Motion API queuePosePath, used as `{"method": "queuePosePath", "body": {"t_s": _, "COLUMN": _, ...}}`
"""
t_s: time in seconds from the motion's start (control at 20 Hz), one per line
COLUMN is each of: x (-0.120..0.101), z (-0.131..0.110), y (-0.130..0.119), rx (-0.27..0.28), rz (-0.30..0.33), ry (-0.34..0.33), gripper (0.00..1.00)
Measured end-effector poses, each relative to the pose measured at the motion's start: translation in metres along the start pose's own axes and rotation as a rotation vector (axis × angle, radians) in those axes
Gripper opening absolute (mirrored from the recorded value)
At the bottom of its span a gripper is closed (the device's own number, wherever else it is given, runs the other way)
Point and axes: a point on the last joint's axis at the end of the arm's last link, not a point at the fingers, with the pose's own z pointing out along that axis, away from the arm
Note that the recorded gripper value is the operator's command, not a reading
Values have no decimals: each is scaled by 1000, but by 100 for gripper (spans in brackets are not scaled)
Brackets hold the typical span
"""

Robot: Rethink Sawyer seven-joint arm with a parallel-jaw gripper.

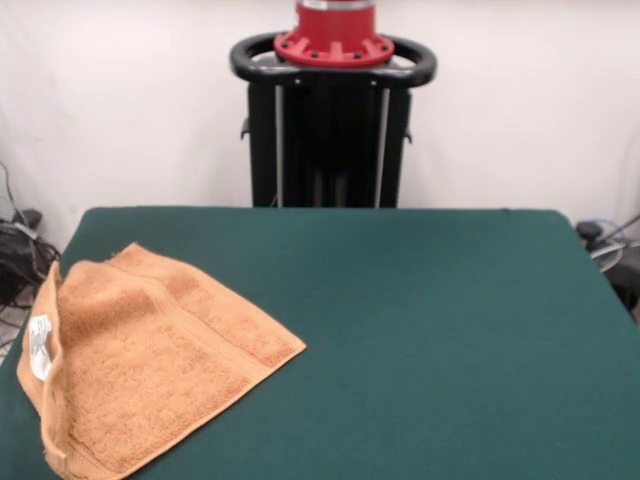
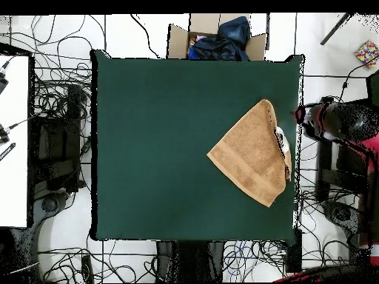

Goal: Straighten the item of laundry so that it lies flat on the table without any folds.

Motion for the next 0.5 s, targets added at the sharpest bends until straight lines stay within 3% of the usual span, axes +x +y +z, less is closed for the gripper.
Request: {"method": "queuePosePath", "body": {"t_s": 0.5, "x": 28, "z": -58, "y": 37, "rx": 39, "rz": -80, "ry": -13, "gripper": 100}}
